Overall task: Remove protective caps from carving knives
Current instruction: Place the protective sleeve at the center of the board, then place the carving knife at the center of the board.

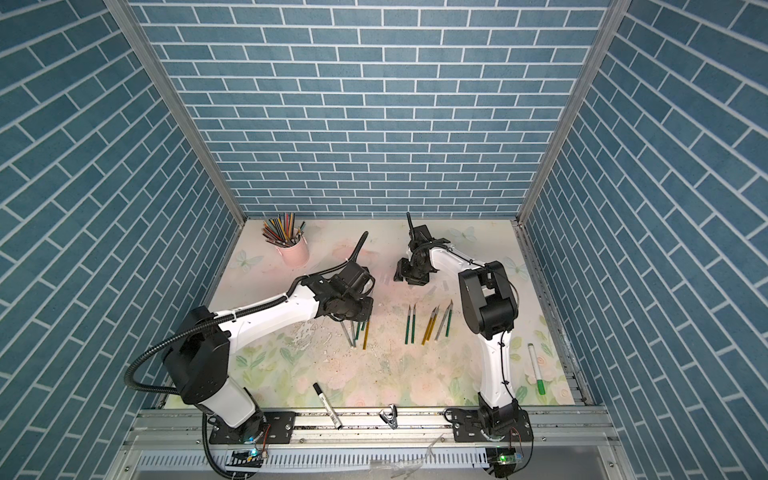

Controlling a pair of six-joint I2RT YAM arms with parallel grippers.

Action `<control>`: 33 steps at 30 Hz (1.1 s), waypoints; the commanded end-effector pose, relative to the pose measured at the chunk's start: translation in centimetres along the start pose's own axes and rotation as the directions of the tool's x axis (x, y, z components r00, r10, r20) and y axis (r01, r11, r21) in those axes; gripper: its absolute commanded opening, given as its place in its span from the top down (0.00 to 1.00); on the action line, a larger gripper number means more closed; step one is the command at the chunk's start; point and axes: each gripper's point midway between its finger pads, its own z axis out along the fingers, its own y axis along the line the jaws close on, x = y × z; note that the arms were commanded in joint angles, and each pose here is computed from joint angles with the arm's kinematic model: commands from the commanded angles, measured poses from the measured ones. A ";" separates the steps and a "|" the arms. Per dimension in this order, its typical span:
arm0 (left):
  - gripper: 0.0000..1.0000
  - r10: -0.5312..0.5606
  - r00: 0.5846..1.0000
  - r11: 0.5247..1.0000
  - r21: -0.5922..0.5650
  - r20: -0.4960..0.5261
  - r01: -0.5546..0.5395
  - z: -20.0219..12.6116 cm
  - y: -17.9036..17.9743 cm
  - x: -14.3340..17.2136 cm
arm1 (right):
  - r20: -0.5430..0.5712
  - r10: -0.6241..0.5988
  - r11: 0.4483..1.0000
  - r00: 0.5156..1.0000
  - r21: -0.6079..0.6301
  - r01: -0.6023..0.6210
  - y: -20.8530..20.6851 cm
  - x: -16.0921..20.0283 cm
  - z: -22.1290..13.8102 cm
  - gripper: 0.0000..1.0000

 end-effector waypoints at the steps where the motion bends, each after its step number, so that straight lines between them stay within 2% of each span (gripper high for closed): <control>1: 0.97 -0.028 1.000 0.999 -0.029 -0.008 0.028 0.7 0.7 0.1 | 0.067 -0.046 0.999 0.997 -0.001 0.046 1.8 -0.9 -3.6 0.36; 6: 0.96 -0.034 0.999 0.999 -0.022 -0.012 0.034 1.2 0.1 0.0 | 0.121 -0.054 0.999 0.991 0.001 0.054 2.4 -1.1 -5.7 0.33; 16: 0.95 -0.051 0.999 0.998 -0.033 -0.012 0.051 2.5 -1.6 0.2 | 0.221 -0.073 0.997 0.973 0.004 0.074 2.7 -0.8 -9.5 0.32; 23: 0.94 -0.115 0.993 0.990 -0.084 -0.032 0.112 4.2 -2.1 1.0 | 0.257 -0.066 0.998 0.964 0.033 0.060 1.0 0.4 -11.4 0.32; 28: 0.93 -0.122 0.991 0.989 -0.092 -0.049 0.117 5.2 -3.1 1.3 | 0.253 -0.042 0.998 0.967 0.051 0.030 -0.9 1.6 -11.8 0.32; 33: 0.93 -0.125 0.990 0.988 -0.101 -0.065 0.119 6.1 -3.6 1.5 | 0.218 -0.003 0.998 0.976 0.057 -0.010 -2.7 3.0 -11.7 0.14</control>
